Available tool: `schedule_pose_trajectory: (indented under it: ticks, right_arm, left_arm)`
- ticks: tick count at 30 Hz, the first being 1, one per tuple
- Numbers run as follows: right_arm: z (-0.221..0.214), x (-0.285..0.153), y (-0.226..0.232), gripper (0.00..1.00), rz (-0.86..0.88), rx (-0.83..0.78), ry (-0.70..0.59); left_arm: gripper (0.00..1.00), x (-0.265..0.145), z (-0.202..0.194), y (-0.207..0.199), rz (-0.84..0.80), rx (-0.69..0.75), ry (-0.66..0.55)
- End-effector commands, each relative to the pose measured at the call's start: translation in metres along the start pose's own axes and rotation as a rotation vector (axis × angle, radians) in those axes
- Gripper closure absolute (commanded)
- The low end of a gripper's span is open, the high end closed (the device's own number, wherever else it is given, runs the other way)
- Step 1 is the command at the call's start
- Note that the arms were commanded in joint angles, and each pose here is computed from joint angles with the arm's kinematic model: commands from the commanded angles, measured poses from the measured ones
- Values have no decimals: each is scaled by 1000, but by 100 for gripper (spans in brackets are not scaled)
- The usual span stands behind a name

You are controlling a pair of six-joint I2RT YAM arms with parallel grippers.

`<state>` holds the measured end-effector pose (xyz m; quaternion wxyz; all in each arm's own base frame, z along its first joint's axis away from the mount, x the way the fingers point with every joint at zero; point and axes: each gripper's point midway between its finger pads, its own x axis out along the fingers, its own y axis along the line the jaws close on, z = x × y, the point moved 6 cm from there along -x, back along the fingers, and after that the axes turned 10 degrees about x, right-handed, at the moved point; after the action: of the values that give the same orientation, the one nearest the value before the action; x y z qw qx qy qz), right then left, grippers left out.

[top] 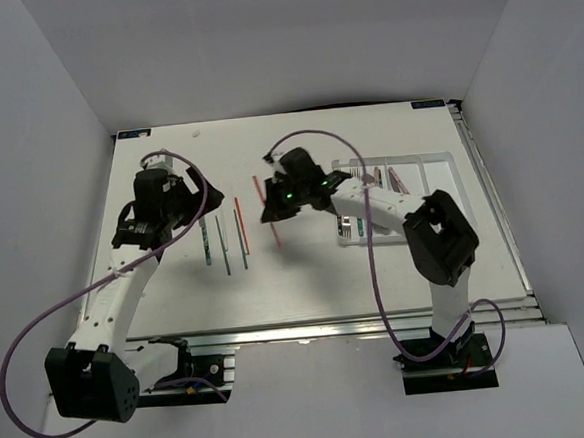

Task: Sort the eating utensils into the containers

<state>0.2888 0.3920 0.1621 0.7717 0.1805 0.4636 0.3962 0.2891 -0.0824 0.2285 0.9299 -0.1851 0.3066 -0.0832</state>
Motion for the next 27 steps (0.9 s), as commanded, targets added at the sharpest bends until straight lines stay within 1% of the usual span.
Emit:
schedule_pose_trajectory:
  ticks: [1,2,3,4,5,6,8,9,10,12,15,17,19,22,23,27]
  right_arm:
    - [45,-87,-80,100,-317,35,-115]
    - [53,-108,-110,100,-496,48,-154]
    - [49,-138,-149,100,-661,126,-111]
    - [48,-156,-167,100,-753,148,-98]
    - [50,-181,-195,100,-880,162,-93]
    - [41,-195,-208,100,-957,164,-58]
    - [27,-223,-234,100,-1125,152,-58]
    - [26,-240,-249,100,-1164,161,-66]
    - [28,-248,-257,100,-1180,169,-104]
    - [29,-275,-275,100,-1216,216,-140]
    - [37,-309,-294,100,-1307,245,-160]
    - [38,-319,-304,100,-1308,260,-152]
    - [37,-319,-308,100,-1301,272,-160]
    - [32,-321,-327,100,-1340,316,-128]
    - [26,-318,-336,100,-1350,332,-94]
    - [24,-309,-346,100,-1350,353,-88]
  left_arm:
    - [2,-40,15,24,248,139,-59]
    - [2,-48,7,30,275,150,-70]
    - [2,-50,4,37,316,156,-92]
    - [2,-50,-4,41,323,155,-95]
    - [2,-43,-24,49,313,154,-77]
    - [2,-39,-33,49,300,124,-62]
    - [2,-41,-32,45,310,156,-27]
    - [2,-41,-30,40,295,181,-31]
    - [2,-41,-30,43,317,182,-37]
    - [2,-42,-32,42,313,181,-32]
    - [2,-43,-35,37,293,195,-36]
    - [2,-45,-34,34,285,198,-48]
    - [2,-46,-33,33,281,199,-53]
    - [2,-45,-34,33,282,200,-47]
    - [2,-45,-35,33,279,202,-43]
    - [2,-45,-35,31,266,205,-46]
